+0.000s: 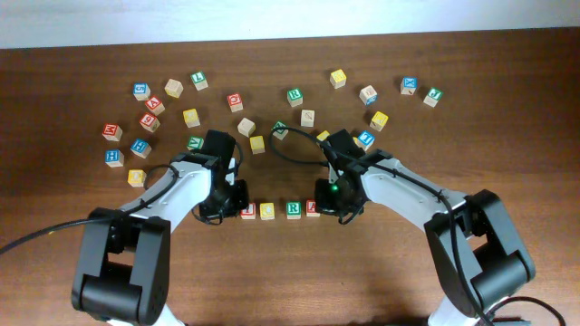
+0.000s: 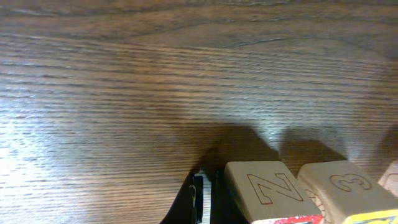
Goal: Spell out ICRA
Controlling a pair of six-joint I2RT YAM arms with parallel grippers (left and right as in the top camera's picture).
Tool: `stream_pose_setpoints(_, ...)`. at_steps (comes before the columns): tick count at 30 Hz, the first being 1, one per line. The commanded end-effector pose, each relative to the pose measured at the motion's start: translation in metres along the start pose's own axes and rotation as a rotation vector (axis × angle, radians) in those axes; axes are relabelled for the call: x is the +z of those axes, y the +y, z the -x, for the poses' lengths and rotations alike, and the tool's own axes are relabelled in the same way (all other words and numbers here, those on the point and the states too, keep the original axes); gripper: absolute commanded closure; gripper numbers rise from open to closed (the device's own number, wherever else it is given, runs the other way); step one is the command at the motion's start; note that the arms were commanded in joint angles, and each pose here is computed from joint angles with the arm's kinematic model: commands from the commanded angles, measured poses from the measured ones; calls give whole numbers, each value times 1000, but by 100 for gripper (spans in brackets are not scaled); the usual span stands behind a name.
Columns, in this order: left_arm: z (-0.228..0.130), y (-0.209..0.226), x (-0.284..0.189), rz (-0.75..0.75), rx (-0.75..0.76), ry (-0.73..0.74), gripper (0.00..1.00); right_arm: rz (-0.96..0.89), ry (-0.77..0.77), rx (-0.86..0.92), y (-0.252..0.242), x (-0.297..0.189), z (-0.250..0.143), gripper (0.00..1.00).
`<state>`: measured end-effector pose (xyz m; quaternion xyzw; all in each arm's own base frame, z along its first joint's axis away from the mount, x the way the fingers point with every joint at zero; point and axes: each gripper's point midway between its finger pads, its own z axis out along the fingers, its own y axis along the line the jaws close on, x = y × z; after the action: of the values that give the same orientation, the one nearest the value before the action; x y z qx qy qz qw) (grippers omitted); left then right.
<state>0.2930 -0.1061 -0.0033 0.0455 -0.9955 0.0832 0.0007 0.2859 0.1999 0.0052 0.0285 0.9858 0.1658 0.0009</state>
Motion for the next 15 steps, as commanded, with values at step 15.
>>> stream_pose_setpoints(15, -18, -19, 17, -18, 49, 62, 100, 41, -16, -101, 26, 11, -5, 96)
